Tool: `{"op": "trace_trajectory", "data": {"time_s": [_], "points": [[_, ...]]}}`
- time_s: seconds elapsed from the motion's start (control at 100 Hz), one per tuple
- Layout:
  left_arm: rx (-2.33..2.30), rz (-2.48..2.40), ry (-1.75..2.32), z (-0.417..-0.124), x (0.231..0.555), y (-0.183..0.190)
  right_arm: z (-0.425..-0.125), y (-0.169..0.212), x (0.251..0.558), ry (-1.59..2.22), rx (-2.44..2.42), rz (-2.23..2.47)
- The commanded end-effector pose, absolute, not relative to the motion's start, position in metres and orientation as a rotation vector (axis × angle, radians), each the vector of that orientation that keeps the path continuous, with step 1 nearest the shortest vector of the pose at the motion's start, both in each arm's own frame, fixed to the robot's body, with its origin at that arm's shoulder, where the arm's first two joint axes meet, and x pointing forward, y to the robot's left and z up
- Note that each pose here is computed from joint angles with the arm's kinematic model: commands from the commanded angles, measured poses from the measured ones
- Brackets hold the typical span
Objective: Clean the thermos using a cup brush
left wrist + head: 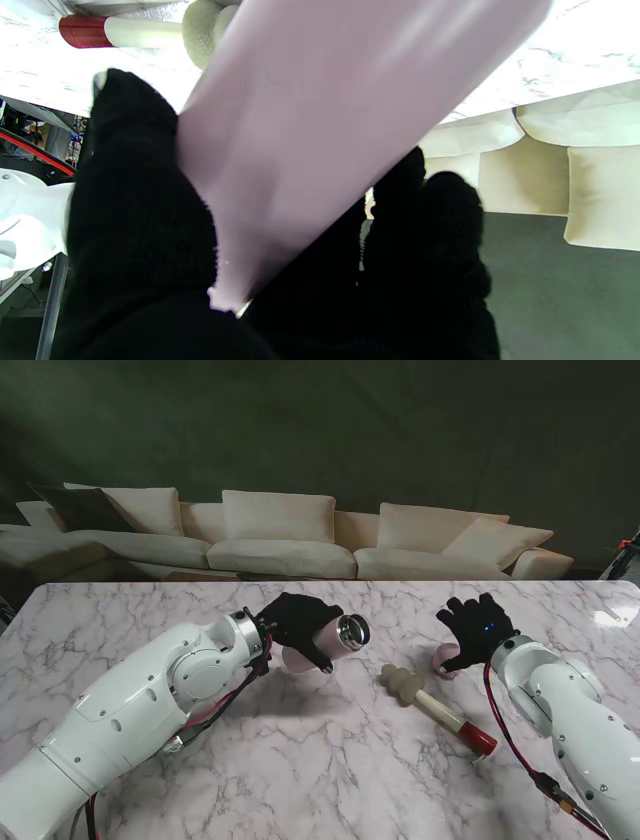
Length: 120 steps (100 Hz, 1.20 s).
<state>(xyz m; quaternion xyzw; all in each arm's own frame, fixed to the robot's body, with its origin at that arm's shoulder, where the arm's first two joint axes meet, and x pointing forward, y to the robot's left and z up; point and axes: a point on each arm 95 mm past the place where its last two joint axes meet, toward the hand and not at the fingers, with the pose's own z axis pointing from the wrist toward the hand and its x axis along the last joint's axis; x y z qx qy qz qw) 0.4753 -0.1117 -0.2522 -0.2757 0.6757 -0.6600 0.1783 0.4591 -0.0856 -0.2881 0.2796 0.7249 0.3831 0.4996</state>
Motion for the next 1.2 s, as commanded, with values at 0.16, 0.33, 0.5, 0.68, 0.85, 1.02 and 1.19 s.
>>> {"op": "trace_trajectory", "data": {"time_s": [0.16, 0.33, 0.5, 0.68, 0.85, 1.02, 1.19], "points": [[-0.780, -1.865, 1.920, -0.251, 0.476, -0.113, -0.304, -0.078, 0.479, 1.806, 0.744, 0.848], [-0.782, -1.864, 1.919, -0.252, 0.475, -0.112, -0.323, -0.078, 0.491, 1.818, 0.801, 0.801], [-0.782, -1.864, 1.917, -0.252, 0.475, -0.112, -0.334, -0.078, 0.496, 1.815, 0.839, 0.766], [-0.784, -1.862, 1.918, -0.253, 0.475, -0.112, -0.346, -0.079, 0.495, 1.801, 0.889, 0.752], [-0.784, -1.861, 1.919, -0.254, 0.475, -0.112, -0.358, -0.078, 0.492, 1.788, 0.945, 0.759], [-0.784, -1.860, 1.921, -0.254, 0.476, -0.112, -0.368, -0.075, 0.490, 1.781, 0.993, 0.762], [-0.785, -1.860, 1.921, -0.255, 0.476, -0.112, -0.375, -0.072, 0.489, 1.770, 1.034, 0.784]]}}
